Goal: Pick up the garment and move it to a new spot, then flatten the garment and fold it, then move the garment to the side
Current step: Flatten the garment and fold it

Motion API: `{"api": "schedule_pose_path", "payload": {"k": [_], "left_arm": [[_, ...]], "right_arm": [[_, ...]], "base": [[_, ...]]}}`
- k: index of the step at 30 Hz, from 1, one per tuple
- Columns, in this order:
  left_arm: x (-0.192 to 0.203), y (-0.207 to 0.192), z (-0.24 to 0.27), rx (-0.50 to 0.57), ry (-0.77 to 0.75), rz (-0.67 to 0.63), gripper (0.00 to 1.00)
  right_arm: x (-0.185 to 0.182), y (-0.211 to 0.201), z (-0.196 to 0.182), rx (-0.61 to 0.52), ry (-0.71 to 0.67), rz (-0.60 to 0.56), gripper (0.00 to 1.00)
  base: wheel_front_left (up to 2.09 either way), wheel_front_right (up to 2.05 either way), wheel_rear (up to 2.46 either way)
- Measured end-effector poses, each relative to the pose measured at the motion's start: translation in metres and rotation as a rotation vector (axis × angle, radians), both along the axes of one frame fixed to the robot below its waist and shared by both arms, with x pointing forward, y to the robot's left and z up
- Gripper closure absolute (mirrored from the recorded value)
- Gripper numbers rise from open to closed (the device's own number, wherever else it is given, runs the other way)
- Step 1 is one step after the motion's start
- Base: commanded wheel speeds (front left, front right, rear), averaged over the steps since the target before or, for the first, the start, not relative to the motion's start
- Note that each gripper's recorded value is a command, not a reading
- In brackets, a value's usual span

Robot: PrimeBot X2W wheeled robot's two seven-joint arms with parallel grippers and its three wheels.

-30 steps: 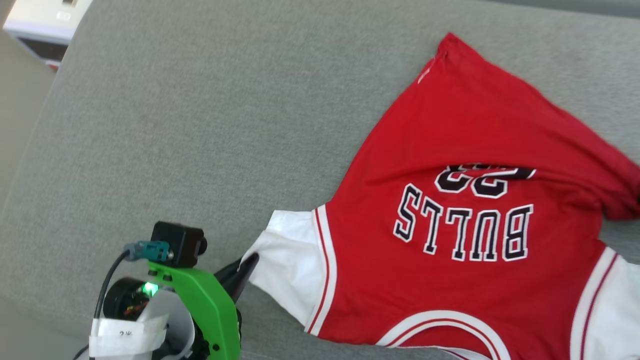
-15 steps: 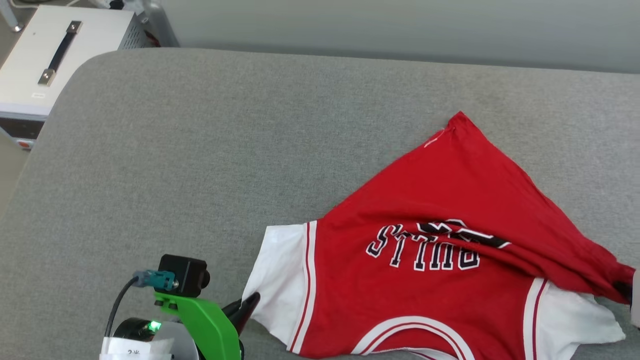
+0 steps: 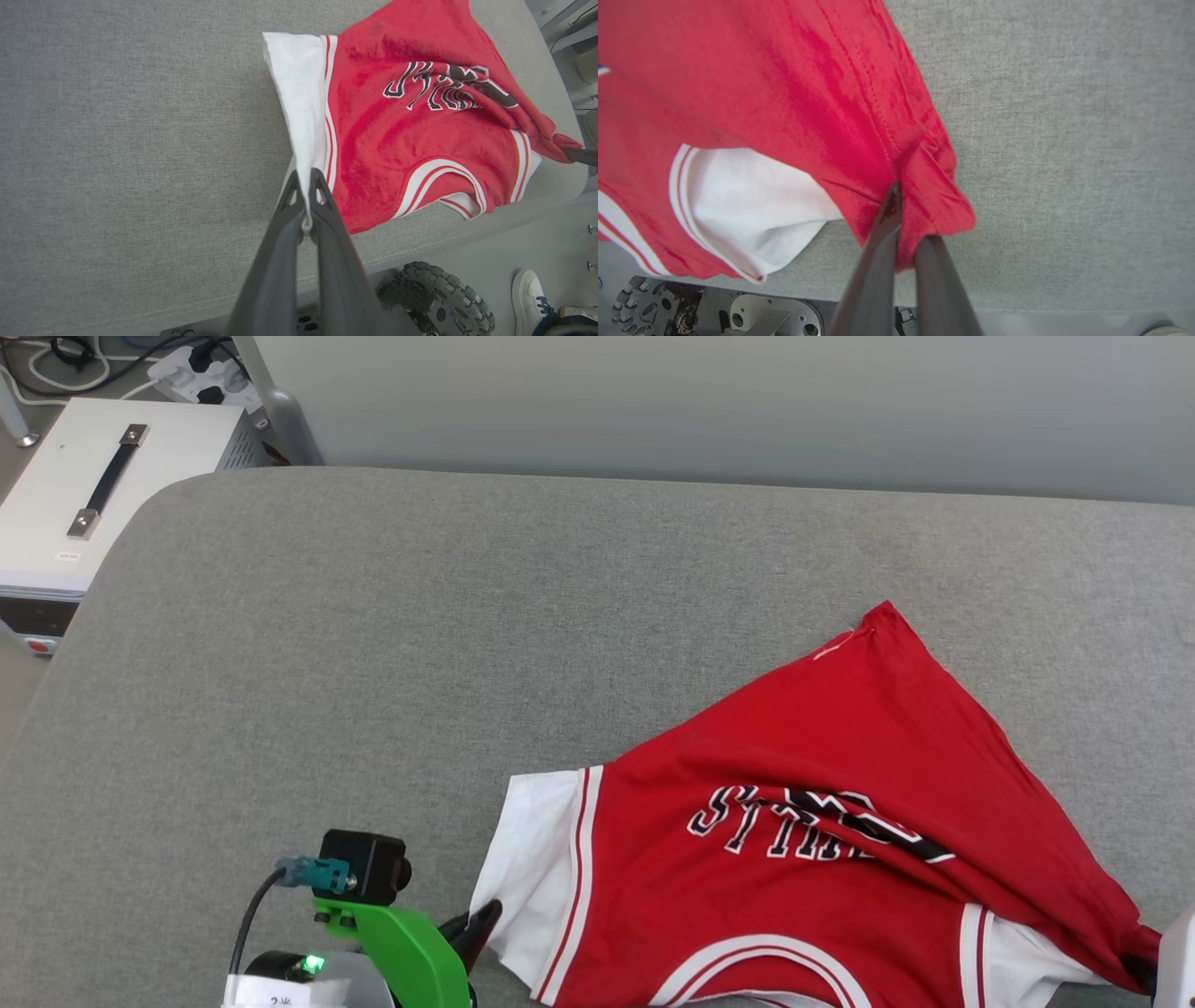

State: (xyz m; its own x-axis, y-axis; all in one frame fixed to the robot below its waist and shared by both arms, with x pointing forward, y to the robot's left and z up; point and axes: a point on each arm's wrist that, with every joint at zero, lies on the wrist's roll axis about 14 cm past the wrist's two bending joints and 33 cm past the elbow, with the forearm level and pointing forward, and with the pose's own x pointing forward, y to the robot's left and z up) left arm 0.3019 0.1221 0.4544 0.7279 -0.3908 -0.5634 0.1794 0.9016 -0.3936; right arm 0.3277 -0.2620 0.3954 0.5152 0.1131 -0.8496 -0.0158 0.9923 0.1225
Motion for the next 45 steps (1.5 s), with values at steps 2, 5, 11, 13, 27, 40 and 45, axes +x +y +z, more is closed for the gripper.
{"api": "schedule_pose_path", "payload": {"k": [2, 5, 11, 13, 27, 40, 45], "left_arm": [[-0.001, -0.001, 0.0, -0.002, -0.002, -0.001, 1.0], [-0.001, 0.0, 0.001, -0.001, -0.006, -0.001, 1.0], [0.002, -0.001, 0.012, 0.018, -0.051, -0.02, 1.0], [0.004, -0.003, 0.018, 0.02, -0.07, -0.029, 1.0], [0.017, 0.008, 0.02, 0.016, -0.066, 0.013, 1.0], [0.03, 0.016, -0.004, -0.015, -0.006, 0.087, 1.0], [0.032, 0.019, -0.012, -0.02, 0.016, 0.112, 1.0]], "right_arm": [[0.0, 0.001, 0.0, -0.001, -0.001, 0.004, 1.0], [0.002, 0.0, 0.003, -0.008, -0.01, 0.009, 0.0], [0.023, 0.006, 0.024, 0.003, -0.058, 0.06, 0.0], [0.037, 0.012, 0.039, 0.001, -0.095, 0.093, 0.0], [0.136, 0.087, 0.105, -0.058, -0.207, 0.373, 0.0], [0.209, 0.122, 0.044, -0.145, -0.035, 0.474, 0.0], [0.223, 0.133, 0.017, -0.163, 0.018, 0.505, 0.0]], "base": [[0.0, 0.0, 0.0], [0.0, 0.0, 0.0], [0.0, 0.0, 0.0], [0.0, 0.0, 0.0], [0.0, 0.0, 0.0], [0.0, 0.0, 0.0], [0.0, 0.0, 0.0]]}}
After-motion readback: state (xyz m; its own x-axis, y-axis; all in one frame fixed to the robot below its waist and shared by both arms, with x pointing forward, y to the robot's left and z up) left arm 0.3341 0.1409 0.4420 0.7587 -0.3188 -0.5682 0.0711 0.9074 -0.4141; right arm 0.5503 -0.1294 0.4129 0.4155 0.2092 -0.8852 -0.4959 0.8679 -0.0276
